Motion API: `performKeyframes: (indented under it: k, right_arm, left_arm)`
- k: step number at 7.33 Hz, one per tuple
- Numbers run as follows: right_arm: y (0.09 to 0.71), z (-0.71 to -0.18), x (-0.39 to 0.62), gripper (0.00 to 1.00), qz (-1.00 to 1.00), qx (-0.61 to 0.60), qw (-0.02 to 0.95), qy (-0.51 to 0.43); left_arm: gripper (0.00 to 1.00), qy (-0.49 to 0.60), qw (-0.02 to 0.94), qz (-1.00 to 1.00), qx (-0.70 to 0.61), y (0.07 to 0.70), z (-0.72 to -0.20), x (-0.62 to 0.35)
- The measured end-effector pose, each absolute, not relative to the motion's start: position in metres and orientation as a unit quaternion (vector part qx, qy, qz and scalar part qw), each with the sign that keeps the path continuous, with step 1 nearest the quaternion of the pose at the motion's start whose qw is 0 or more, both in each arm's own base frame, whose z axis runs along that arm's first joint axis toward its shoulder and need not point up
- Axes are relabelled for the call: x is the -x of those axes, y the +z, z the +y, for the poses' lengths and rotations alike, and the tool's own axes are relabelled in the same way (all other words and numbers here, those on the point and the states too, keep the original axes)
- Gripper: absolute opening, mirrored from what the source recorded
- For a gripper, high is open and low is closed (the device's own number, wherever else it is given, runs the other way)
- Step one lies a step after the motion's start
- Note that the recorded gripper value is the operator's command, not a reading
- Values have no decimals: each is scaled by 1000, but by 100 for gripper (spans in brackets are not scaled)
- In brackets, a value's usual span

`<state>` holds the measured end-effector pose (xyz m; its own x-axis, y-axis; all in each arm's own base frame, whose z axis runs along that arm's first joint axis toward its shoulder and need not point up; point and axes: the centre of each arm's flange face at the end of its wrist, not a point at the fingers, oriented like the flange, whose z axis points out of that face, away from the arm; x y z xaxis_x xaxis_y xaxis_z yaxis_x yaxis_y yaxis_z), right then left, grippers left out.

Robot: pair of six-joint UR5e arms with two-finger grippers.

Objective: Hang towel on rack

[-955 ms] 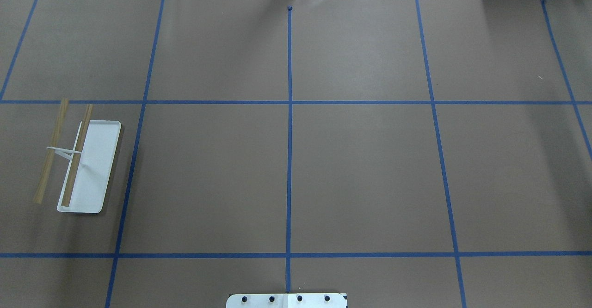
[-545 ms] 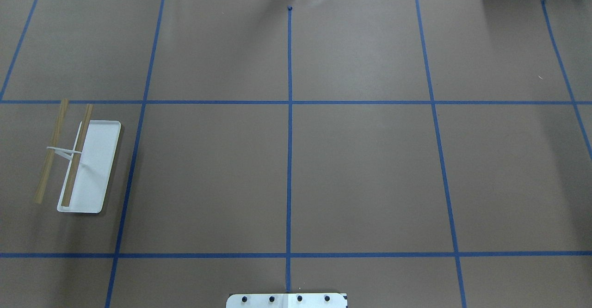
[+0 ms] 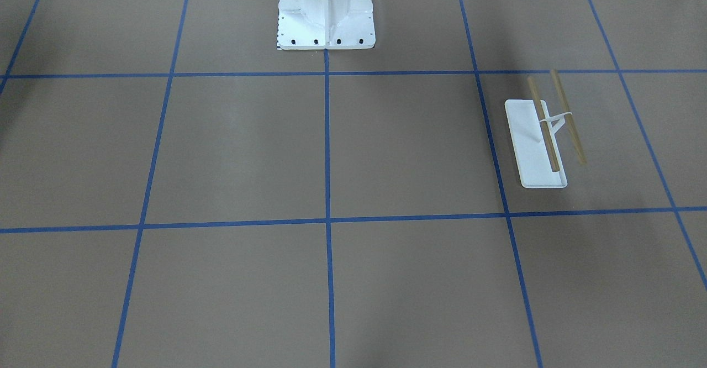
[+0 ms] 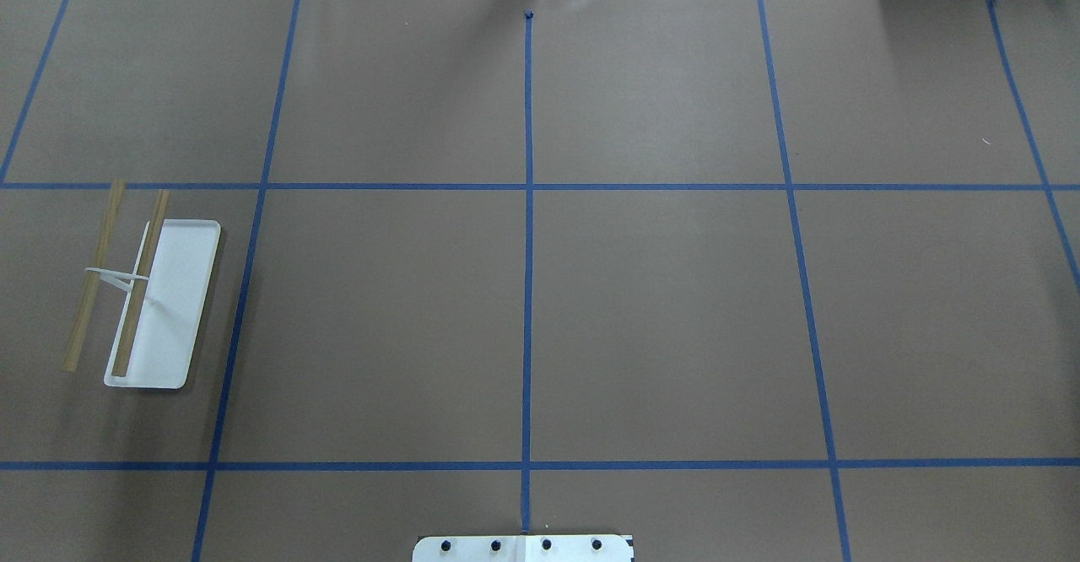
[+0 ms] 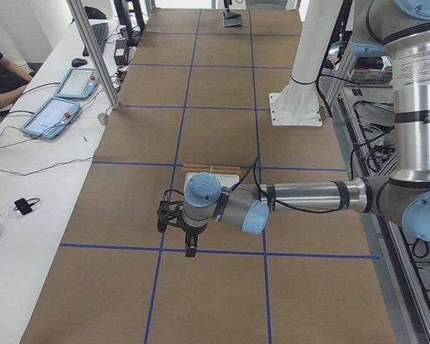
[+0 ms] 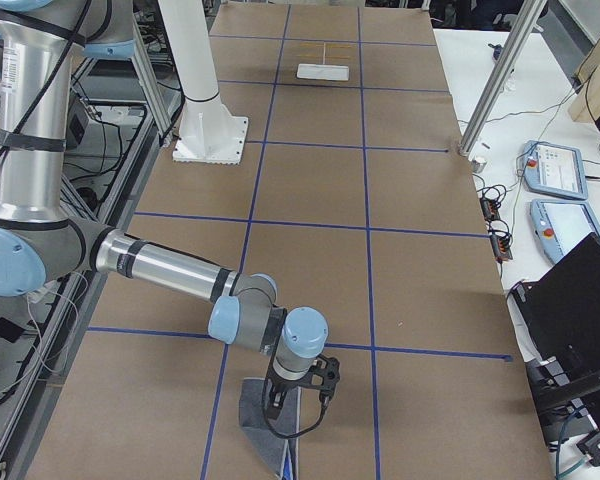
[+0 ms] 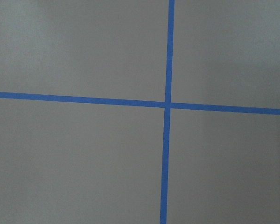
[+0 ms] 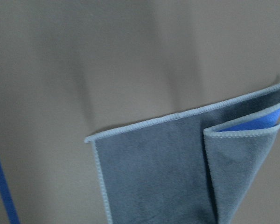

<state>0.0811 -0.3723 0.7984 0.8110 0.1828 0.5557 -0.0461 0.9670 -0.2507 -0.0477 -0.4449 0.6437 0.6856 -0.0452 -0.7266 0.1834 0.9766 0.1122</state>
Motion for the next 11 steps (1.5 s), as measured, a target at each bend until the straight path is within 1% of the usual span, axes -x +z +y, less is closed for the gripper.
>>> performKeyframes:
  k: [3, 5, 6, 7, 8, 9, 11]
  right_arm:
    - [874, -329, -84, 100, -283, 94, 953, 56]
    - [888, -321, -83, 100, -284, 92, 953, 56]
    - [890, -319, -83, 81, -285, 93, 952, 56]
    - [891, -318, -83, 39, -286, 94, 952, 55]
    - [892, -317, -82, 3, -288, 95, 951, 56]
    - [894, -316, -82, 0, -291, 98, 950, 57]
    - [896, -315, -81, 0, -293, 99, 949, 58]
  left_arm:
    - [98, -58, 912, 393, -99, 639, -446, 48]
    - [99, -57, 912, 393, -102, 638, -447, 48]
    - [99, -57, 912, 393, -103, 637, -447, 48]
    - [98, -56, 912, 394, -104, 636, -447, 48]
    - [98, -55, 912, 394, -105, 635, -447, 48]
    - [98, -54, 911, 394, -107, 633, -447, 48]
    - [98, -53, 911, 394, -109, 632, -447, 48]
